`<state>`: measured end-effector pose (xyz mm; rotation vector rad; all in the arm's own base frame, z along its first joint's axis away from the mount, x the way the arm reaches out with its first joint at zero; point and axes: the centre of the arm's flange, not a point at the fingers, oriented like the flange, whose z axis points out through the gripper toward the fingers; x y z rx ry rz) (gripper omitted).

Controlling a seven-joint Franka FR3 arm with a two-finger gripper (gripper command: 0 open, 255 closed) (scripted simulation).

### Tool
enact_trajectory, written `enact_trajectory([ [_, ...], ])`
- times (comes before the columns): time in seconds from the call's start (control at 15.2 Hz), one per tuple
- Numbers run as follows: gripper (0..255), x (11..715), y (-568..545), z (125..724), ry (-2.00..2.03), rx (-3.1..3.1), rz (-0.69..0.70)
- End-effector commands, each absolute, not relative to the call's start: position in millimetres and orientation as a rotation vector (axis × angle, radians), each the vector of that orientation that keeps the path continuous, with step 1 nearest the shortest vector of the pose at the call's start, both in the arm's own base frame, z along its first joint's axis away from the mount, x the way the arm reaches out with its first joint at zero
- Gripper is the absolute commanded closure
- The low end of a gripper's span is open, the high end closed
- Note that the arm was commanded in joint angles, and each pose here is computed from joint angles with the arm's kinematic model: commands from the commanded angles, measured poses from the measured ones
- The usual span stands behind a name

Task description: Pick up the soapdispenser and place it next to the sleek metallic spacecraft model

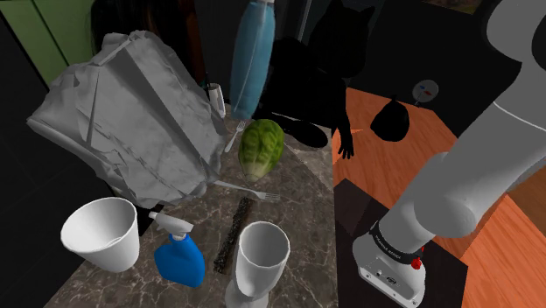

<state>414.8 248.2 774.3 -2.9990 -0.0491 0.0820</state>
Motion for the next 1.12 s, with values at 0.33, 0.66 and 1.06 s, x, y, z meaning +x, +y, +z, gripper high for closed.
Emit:
enact_trajectory([
  [0.33,255,424.0,156.4,770.6,-0.052,-2.997,0.082],
  [0.66,255,430.3,90.7,771.0,-0.052,-2.997,0.082],
  [1.06,255,437.9,11.9,771.4,-0.052,-2.997,0.082],
])
